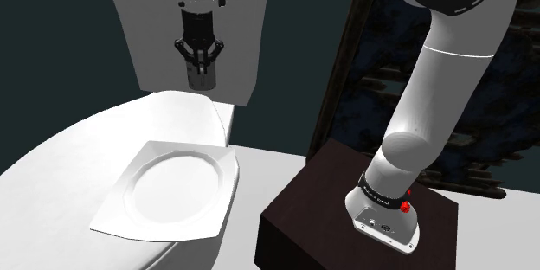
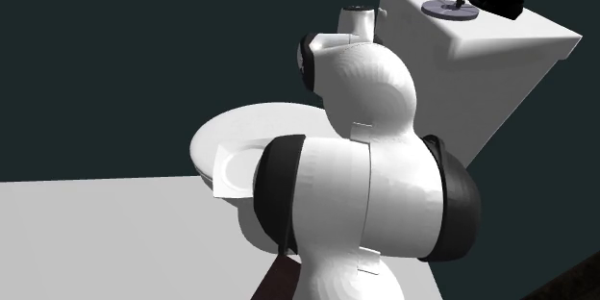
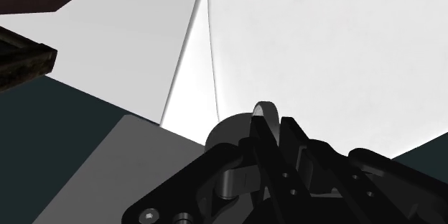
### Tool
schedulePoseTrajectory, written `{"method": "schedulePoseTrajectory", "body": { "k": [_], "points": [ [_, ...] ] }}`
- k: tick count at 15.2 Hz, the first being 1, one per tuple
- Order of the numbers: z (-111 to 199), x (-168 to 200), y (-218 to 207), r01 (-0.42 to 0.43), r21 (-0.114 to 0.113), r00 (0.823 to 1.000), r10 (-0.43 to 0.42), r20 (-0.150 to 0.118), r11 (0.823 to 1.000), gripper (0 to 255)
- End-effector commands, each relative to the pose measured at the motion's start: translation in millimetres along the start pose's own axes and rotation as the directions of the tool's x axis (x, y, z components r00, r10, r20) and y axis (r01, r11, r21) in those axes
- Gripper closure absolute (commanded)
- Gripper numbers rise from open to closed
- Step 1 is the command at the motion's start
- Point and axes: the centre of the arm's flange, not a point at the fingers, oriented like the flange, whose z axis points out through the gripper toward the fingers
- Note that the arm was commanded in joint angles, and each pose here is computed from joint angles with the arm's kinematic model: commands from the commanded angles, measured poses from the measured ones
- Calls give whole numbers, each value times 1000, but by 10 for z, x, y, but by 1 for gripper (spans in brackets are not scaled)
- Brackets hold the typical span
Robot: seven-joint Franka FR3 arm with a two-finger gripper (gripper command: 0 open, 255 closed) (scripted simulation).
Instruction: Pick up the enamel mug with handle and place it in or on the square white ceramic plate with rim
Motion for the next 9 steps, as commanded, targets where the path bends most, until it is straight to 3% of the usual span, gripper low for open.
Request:
{"method": "schedulePoseTrajectory", "body": {
  "k": [1, 4, 9],
  "points": [
    [-98, 8, -3, 0, 0, 1000, 0, 0, 1000, 255],
    [-220, 14, -4, 0, 0, 1000, 0, 0, 1000, 255],
    [-306, -626, -141, 0, 0, 1000, 0, 0, 1000, 255]
  ]
}}
